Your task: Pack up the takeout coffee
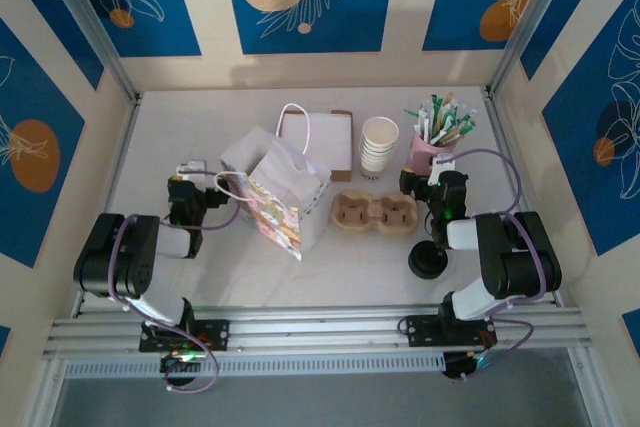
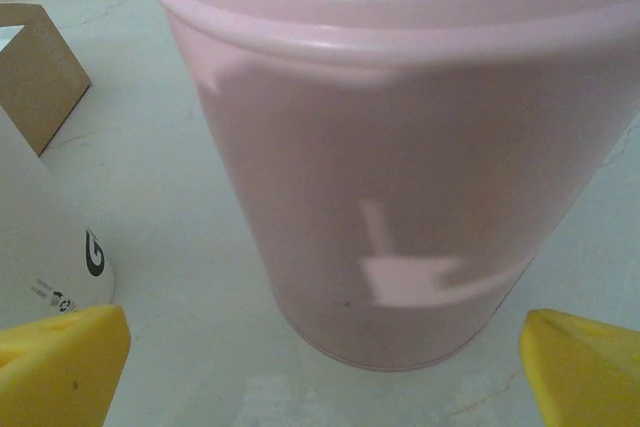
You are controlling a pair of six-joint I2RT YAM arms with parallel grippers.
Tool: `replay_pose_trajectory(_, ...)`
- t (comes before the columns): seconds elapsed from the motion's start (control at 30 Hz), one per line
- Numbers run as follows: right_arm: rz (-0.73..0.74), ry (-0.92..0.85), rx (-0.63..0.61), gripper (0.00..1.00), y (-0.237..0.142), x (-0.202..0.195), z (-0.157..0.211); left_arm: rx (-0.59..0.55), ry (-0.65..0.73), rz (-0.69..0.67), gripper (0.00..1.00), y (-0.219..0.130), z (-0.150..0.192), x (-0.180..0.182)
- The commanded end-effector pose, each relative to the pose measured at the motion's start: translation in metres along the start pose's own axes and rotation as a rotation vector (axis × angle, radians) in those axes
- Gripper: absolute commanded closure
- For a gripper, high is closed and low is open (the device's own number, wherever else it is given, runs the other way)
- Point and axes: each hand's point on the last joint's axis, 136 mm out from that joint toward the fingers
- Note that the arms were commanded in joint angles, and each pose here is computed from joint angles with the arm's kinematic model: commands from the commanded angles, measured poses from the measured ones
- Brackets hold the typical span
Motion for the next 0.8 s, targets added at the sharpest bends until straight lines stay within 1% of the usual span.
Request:
replay_pose_trajectory(0.0, 0.012, 0.019, -0.041, 0.00, 0.0024, -0.0026, -0.0135, -0.023, 0.014, 0.008, 0.00, 0.0007, -0.0090, 0.0008)
replay_pose_trajectory(0.77, 0.012, 0.019, -0.040, 0.00, 0.0023, -0.0023, -0.0139, -0.021, 0.015, 0.012, 0.00, 0.0008, -0.0089, 0.0000)
Point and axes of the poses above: each hand's point on the last joint's axis, 136 mm out from that joint toward the fingers, its own y axis out along the fingers, its own x axis along the line the jaws close on, z = x × y, and after that the axes turned 1 degree about -y, right-handed
